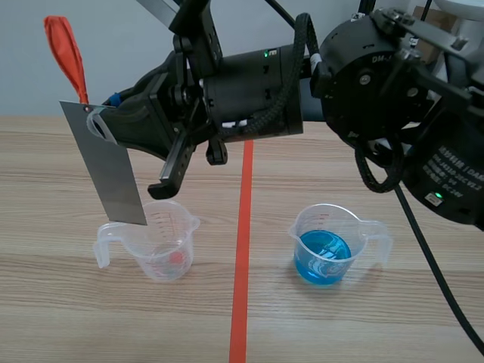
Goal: Do the redox reaction experiment. move the plate over the left beaker
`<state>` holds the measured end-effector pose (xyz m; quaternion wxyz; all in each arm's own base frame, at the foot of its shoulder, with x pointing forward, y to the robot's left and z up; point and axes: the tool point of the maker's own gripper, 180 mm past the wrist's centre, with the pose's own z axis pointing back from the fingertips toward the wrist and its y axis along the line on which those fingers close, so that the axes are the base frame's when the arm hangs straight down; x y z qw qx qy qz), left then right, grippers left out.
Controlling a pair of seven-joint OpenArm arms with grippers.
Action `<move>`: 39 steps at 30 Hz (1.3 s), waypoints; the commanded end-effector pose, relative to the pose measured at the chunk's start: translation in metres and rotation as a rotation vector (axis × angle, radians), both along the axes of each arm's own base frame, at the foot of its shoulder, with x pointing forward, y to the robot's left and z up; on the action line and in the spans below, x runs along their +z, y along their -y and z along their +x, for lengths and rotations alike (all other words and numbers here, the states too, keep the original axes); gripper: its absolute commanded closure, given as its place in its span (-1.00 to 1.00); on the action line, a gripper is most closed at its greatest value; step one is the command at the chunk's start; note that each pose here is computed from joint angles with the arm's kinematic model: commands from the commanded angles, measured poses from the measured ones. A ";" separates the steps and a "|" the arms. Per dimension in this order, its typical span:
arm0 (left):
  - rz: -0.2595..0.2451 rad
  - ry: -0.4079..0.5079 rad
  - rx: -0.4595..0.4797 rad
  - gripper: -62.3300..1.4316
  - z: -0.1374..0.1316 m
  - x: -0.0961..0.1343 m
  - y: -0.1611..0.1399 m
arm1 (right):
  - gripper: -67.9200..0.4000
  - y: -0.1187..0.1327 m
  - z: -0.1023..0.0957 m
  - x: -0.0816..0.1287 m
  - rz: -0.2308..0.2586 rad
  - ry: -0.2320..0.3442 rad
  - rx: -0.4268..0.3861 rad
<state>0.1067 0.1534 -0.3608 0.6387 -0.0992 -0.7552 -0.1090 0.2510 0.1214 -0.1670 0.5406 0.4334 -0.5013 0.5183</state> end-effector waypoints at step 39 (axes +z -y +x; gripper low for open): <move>-0.021 0.112 -0.010 -1.00 0.010 0.023 0.002 | 0.98 0.002 0.029 0.011 0.025 -0.009 -0.150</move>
